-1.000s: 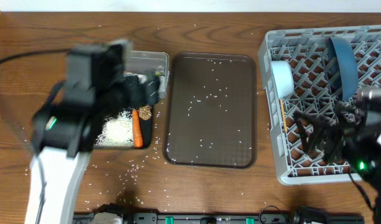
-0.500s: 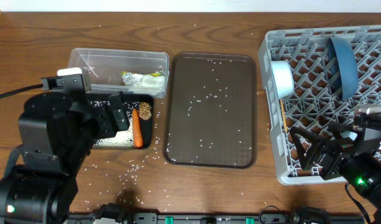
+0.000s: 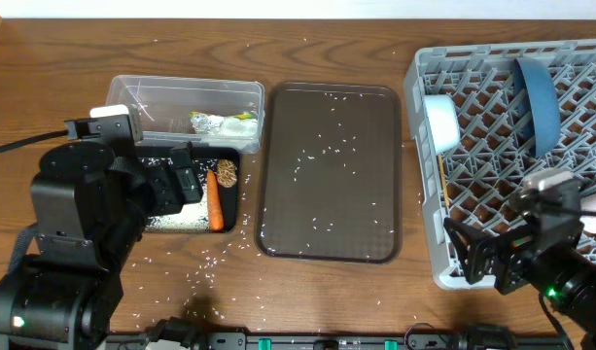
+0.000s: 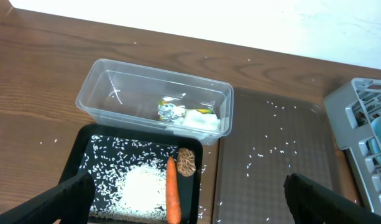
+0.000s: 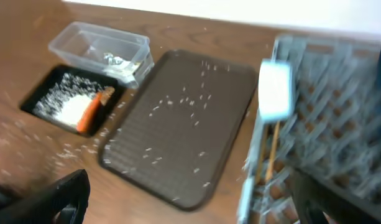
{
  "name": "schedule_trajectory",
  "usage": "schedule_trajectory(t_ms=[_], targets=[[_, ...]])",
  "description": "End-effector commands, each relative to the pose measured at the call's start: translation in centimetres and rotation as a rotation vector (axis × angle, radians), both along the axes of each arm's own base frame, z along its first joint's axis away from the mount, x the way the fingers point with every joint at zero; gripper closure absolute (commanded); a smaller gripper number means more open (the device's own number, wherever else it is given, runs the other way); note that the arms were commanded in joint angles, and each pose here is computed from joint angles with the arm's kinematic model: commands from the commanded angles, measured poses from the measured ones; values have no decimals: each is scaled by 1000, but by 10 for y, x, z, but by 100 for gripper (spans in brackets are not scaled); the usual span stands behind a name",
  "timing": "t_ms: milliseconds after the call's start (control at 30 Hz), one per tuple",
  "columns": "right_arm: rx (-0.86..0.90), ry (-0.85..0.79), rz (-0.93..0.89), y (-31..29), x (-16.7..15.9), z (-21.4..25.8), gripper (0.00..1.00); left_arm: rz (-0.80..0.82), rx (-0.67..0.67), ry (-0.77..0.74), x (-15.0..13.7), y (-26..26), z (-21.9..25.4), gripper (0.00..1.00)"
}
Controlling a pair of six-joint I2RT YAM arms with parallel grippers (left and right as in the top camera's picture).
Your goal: Sort waste into correct bins and load items into the dishwasher rack
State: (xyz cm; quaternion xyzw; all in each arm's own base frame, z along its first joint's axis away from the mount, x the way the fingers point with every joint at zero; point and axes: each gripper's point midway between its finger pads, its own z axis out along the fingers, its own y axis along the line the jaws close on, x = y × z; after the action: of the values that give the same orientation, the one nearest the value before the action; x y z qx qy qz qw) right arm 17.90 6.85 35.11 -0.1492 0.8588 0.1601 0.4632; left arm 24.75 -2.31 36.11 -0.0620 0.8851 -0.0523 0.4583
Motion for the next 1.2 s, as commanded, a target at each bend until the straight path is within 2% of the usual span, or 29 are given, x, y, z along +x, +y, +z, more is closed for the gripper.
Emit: schedule_trajectory(t_ms=[0, 133, 233, 533, 833, 1167], targets=[[-150, -135, 75, -2, 1, -1, 1, 13, 25, -3, 0, 5, 1, 2], [-162, -283, 62, -3, 6, -9, 1, 13, 25, -3, 0, 5, 1, 2], [-163, -341, 57, -3, 4, -33, 1, 13, 25, -3, 0, 5, 1, 2], [-160, -415, 67, 0, 4, -124, 1, 13, 25, -3, 0, 5, 1, 2], [-127, -458, 134, 11, 30, -194, 1, 13, 25, -3, 0, 5, 1, 2], [-135, -649, 139, 13, 46, -186, 1, 13, 25, -3, 0, 5, 1, 2]])
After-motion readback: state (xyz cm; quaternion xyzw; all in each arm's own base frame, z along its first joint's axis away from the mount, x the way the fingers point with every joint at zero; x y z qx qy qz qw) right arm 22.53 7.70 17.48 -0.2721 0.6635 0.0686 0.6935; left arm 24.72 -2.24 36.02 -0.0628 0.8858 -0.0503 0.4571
